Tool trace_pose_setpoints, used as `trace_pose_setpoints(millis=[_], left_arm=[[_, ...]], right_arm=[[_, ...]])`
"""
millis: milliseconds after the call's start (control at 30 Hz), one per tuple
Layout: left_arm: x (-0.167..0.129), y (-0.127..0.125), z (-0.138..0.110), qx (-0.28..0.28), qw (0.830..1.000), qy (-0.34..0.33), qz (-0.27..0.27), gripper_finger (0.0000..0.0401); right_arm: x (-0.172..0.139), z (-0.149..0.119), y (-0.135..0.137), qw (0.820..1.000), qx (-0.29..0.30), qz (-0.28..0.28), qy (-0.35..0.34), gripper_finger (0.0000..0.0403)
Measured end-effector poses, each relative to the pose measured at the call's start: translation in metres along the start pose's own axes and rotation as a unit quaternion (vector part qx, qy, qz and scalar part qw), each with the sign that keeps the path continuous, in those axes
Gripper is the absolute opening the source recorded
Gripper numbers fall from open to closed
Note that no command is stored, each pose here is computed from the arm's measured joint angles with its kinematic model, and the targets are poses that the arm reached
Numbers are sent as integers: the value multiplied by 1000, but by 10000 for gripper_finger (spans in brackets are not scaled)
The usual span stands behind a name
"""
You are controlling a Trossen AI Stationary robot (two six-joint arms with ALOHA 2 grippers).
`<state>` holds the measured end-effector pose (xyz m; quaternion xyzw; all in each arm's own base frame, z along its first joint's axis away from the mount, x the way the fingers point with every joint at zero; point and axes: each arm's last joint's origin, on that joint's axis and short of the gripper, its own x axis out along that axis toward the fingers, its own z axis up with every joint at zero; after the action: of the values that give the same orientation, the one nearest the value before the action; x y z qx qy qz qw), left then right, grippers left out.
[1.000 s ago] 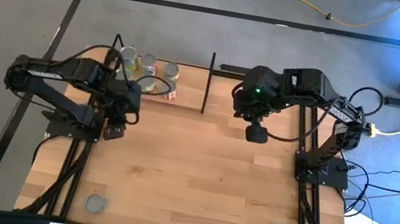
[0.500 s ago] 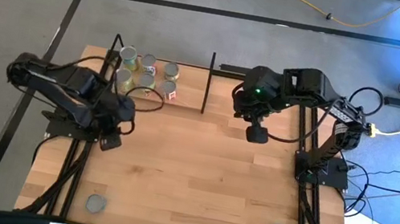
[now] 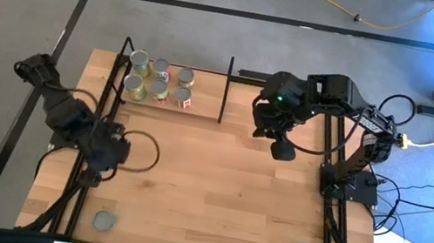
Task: Pick and place cans onto a shelf
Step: Put the canned tuna on the shelf
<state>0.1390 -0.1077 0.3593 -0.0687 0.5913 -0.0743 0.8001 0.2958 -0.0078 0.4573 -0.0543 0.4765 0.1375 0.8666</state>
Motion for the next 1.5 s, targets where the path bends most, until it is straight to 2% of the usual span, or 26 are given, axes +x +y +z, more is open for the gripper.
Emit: trace_pose_setpoints(millis=[100,333,500,667,767,1067,1233,1500], left_arm=[[6,-14,-5,35,999,7,4,60],[34,-53,-9,79,996,37,15,60],[60,-80,-14,67,995,15,69,60],[85,-102,-26,78,989,6,123,60],[101,-106,-37,58,991,17,121,62],[144,-104,-55,40,998,25,48,51],[159,-96,-64,44,997,35,51,53],[179,-95,-71,39,999,20,5,49]], right_arm=[[0,0,0,1000,0,0,0,2],[0,0,0,1000,1,0,0,2],[0,0,0,1000,1,0,0,2],[0,0,0,1000,1,0,0,2],[0,0,0,1000,3,0,0,2],[0,0,0,1000,28,0,0,2],[0,0,0,1000,30,0,1,2],[0,0,0,999,43,0,1,2]])
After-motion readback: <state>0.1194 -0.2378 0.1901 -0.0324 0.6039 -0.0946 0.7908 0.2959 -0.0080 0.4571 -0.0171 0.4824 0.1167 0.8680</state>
